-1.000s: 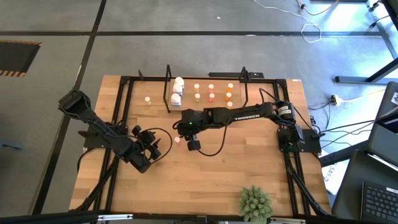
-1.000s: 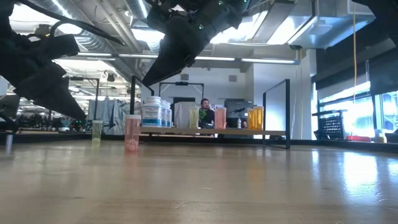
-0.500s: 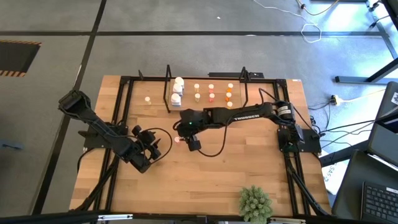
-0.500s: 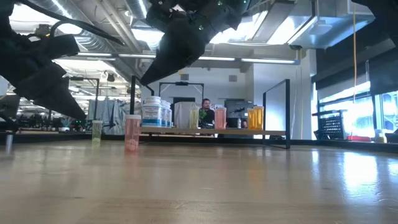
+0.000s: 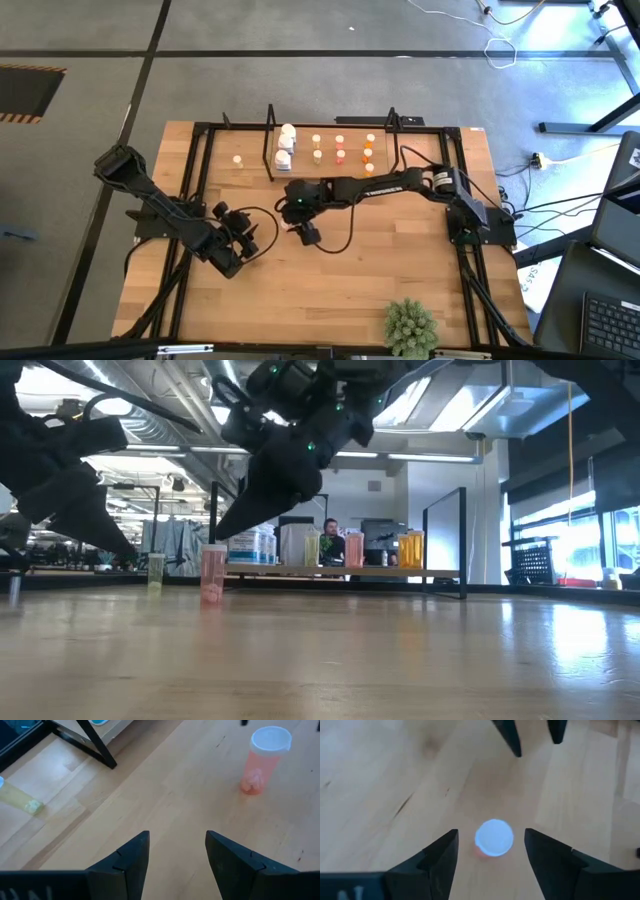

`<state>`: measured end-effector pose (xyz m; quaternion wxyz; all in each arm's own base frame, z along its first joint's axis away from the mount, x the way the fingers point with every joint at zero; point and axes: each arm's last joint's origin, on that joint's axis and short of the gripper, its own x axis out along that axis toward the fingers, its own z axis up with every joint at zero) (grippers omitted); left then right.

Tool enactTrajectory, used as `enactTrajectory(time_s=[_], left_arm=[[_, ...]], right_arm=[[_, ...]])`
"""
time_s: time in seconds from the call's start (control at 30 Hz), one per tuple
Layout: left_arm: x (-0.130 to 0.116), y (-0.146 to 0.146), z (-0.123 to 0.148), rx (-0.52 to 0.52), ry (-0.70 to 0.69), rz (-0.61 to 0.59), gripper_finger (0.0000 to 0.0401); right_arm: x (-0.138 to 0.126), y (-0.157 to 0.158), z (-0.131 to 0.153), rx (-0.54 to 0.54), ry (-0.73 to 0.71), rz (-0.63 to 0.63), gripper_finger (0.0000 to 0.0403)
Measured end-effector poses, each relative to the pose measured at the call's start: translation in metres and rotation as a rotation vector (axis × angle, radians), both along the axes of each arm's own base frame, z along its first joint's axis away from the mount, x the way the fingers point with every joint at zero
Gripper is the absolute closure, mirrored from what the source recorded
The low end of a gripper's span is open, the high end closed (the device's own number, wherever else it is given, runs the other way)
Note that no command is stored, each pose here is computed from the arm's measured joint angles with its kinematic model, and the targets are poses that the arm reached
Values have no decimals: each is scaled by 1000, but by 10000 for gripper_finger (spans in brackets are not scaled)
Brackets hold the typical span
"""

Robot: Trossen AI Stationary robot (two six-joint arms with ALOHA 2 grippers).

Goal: Pick and place medicine bottles onto shelf by color
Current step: Put the red pill bottle on the shelf aligned with the other red pill bottles

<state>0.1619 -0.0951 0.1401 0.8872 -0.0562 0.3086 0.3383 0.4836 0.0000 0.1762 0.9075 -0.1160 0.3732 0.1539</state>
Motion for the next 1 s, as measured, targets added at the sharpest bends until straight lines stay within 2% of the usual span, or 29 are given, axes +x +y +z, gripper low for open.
enactTrajectory(time_s=[0.33,0.77,1.0], left_arm=[[0,0,0,-2,1,0,213],[0,0,0,-2,1,0,213],[0,0,0,-1,1,0,213]], right_arm=[[4,-7,-16,3,14,-14,174],[5,-7,-16,8,3,-10,176],[5,-7,-16,9,3,-9,213]])
